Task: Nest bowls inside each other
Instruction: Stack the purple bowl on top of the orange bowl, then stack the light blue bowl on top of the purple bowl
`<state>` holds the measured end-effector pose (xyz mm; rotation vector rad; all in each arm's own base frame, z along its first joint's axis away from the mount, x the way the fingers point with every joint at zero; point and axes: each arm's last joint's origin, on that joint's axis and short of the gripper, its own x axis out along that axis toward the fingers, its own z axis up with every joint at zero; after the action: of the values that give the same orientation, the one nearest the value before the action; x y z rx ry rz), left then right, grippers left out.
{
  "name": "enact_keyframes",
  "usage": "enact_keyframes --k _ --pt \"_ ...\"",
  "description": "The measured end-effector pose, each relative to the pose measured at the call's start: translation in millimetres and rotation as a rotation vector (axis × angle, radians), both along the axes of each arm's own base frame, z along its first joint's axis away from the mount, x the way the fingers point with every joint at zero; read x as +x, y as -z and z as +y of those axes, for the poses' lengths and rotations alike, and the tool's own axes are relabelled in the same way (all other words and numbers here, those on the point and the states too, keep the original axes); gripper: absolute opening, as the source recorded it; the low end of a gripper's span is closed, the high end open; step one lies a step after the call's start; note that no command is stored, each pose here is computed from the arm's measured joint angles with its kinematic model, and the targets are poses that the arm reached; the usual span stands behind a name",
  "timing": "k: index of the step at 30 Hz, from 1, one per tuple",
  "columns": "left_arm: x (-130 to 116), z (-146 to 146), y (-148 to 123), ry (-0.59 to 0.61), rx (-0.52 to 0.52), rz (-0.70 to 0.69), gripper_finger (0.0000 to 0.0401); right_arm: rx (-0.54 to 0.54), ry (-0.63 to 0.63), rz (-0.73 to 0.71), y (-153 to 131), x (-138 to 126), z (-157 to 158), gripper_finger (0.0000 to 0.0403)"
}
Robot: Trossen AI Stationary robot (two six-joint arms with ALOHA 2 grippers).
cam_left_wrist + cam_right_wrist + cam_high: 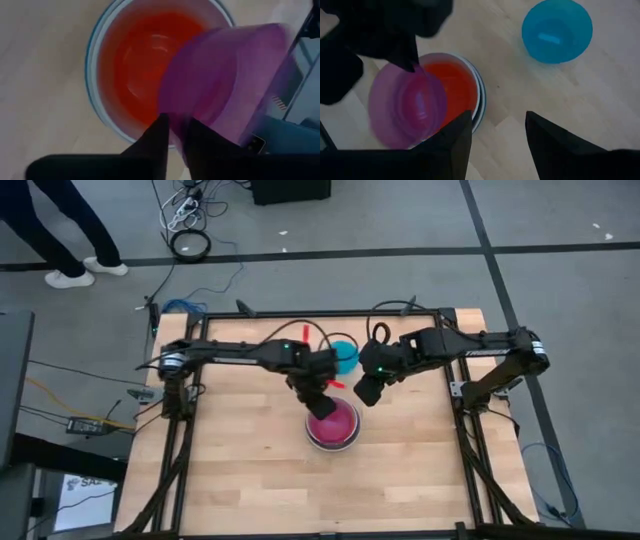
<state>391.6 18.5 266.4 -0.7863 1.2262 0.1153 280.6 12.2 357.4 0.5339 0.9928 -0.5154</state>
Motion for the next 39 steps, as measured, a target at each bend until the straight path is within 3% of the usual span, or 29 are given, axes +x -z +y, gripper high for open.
enact_keyframes --k 8,17,23,30,39 --pt "4 4 0 -0.011 0.022 0.066 0.0117 -0.002 -0.003 0.0 0 0 0 0.0172" --pt "-4 5 -3 0.009 0.006 0.112 0.0123 -0.05 0.003 -0.006 -1 2 -12 0.0172" --pt "-27 6 -40 -0.018 0.121 0.04 0.0124 -0.081 0.013 -0.031 2 11 -43 0.0172" --pt "-64 7 -87 -0.104 0.27 -0.059 0.0124 -0.015 -0.007 0.016 17 22 -65 0.0172" --pt "-93 7 -105 -0.152 0.336 -0.021 0.0124 0.03 -0.028 0.077 40 40 -70 0.0172"
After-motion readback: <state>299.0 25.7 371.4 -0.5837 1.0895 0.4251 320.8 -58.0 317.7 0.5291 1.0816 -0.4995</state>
